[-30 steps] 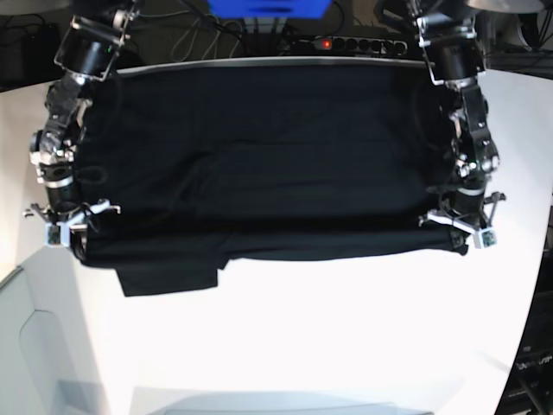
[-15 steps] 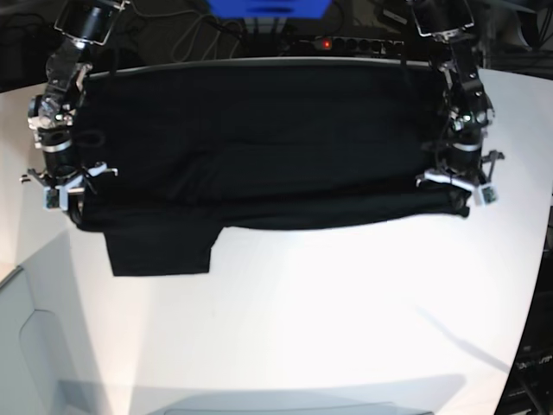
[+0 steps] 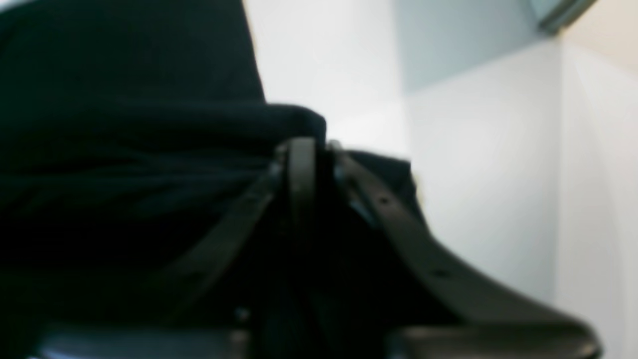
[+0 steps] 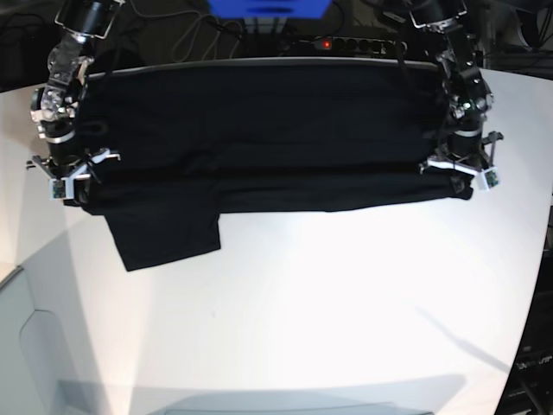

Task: Fold the T-shirt properly
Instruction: 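Open both grippers and release the folded shirt edge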

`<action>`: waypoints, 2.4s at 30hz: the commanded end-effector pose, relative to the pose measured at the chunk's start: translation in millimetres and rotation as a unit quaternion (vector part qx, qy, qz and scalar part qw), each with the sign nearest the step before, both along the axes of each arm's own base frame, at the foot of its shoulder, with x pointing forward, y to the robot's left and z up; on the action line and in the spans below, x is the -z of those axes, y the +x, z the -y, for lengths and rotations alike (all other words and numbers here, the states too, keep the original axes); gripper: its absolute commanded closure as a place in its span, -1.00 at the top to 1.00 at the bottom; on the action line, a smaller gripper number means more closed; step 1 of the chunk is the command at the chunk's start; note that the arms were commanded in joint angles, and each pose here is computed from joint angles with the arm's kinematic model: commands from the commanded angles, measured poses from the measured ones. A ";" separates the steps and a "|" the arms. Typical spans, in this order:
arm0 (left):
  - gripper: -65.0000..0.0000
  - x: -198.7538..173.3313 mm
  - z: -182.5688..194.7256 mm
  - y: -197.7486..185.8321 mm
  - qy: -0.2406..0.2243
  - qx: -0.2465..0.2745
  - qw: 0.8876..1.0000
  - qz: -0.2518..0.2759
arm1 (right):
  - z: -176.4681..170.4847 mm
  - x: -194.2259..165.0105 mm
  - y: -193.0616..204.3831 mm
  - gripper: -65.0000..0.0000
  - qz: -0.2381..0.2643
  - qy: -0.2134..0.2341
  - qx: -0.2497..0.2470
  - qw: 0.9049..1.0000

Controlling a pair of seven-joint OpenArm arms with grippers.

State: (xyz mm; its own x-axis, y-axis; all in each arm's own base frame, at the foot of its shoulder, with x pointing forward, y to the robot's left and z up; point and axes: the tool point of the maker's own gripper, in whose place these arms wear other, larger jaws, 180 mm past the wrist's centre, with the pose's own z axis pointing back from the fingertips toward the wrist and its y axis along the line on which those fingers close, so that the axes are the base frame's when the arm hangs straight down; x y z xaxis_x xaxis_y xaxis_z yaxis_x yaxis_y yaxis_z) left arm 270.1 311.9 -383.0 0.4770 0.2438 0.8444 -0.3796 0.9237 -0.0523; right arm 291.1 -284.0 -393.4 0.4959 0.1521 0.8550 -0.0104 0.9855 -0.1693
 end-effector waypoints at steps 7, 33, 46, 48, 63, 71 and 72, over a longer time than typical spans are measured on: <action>-0.06 -13.7 -4.9 4.7 0.008 0.000 1.000 0.006 | -2.4 -54.5 19.2 -0.23 0.078 -0.023 -0.013 0.997; -0.07 -37.0 -3.9 23.6 0.014 0.001 0.999 0.039 | -16.7 -78.3 31.5 -0.22 0.112 -0.023 -0.018 0.993; -0.07 -31.3 -5.1 20.4 0.012 -0.001 0.999 0.031 | -14.6 -71.1 34.1 -0.21 0.081 -0.022 -0.011 0.996; -0.06 -33.1 -5.5 20.7 0.013 -0.002 0.999 0.033 | -18.0 -70.8 35.2 -0.21 0.081 -0.021 -0.016 0.996; -0.06 -28.6 -21.5 5.9 0.008 -0.036 0.999 0.029 | -21.8 -75.9 42.0 -0.21 0.088 -0.021 -0.021 0.996; -0.07 -35.5 -20.6 15.3 0.008 -0.034 0.999 0.041 | -21.8 -76.9 42.9 -0.21 0.090 -0.021 -0.021 0.996; -0.07 -35.4 -20.0 15.5 0.008 -0.033 0.999 0.041 | -21.8 -76.9 42.9 -0.21 0.090 -0.021 -0.021 0.996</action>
